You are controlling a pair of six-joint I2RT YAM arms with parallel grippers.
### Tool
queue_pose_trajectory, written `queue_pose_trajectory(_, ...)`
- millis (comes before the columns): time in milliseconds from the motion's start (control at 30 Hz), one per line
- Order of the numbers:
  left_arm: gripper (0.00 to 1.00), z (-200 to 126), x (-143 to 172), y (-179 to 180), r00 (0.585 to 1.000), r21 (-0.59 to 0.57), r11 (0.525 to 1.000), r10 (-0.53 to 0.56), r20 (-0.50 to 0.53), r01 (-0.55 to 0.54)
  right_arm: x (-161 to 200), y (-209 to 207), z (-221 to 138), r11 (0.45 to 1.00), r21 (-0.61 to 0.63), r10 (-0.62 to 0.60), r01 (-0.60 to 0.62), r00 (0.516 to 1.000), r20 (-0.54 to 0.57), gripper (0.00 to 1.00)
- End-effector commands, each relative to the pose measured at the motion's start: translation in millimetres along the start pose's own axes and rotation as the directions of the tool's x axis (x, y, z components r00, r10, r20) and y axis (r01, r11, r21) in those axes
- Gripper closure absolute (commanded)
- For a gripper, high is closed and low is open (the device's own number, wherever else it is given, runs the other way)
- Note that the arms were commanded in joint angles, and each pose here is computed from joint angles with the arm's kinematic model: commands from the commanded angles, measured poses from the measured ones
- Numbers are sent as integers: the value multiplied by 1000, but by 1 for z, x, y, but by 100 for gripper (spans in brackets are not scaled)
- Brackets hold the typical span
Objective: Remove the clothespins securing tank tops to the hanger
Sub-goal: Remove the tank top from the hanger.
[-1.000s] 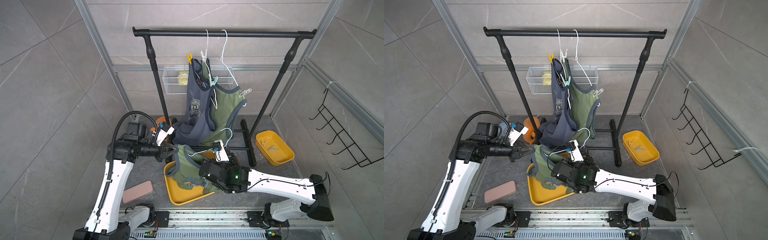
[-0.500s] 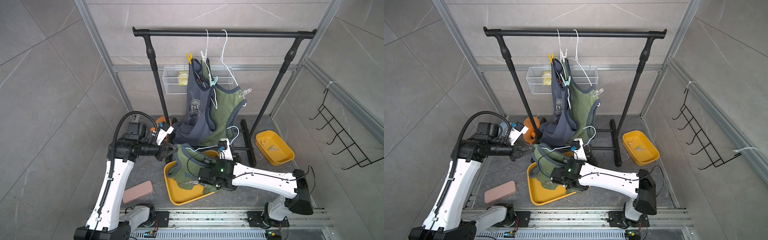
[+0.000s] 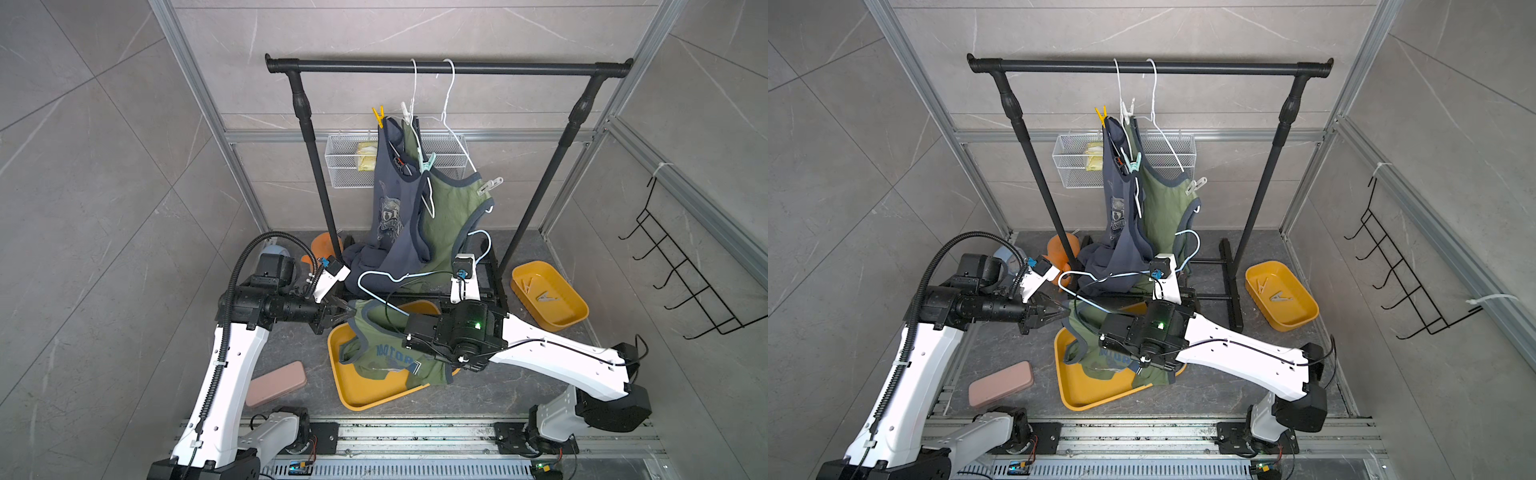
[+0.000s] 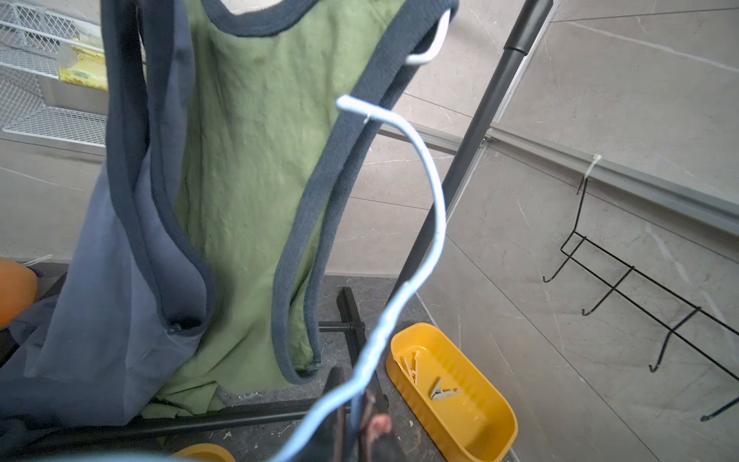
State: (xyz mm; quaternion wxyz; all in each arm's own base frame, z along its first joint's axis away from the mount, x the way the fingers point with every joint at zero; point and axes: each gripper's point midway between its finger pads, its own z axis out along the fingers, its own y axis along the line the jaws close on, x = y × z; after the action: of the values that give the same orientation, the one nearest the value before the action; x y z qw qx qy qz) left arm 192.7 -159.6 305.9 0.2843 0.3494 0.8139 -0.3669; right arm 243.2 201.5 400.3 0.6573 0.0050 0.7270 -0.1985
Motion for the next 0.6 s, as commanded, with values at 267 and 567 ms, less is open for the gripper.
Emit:
queue_pose_trajectory(267, 100, 23, 4, 25, 998, 42, 999, -9, -55, 11, -12, 34, -2, 976, -5, -217, 217, 976, 4, 100)
queue_pose_trajectory(567, 77, 26, 1, 29, 998, 59, 998, 1, -57, 3, 23, 129, 20, 930, -367, -52, 14, 994, -94, 100)
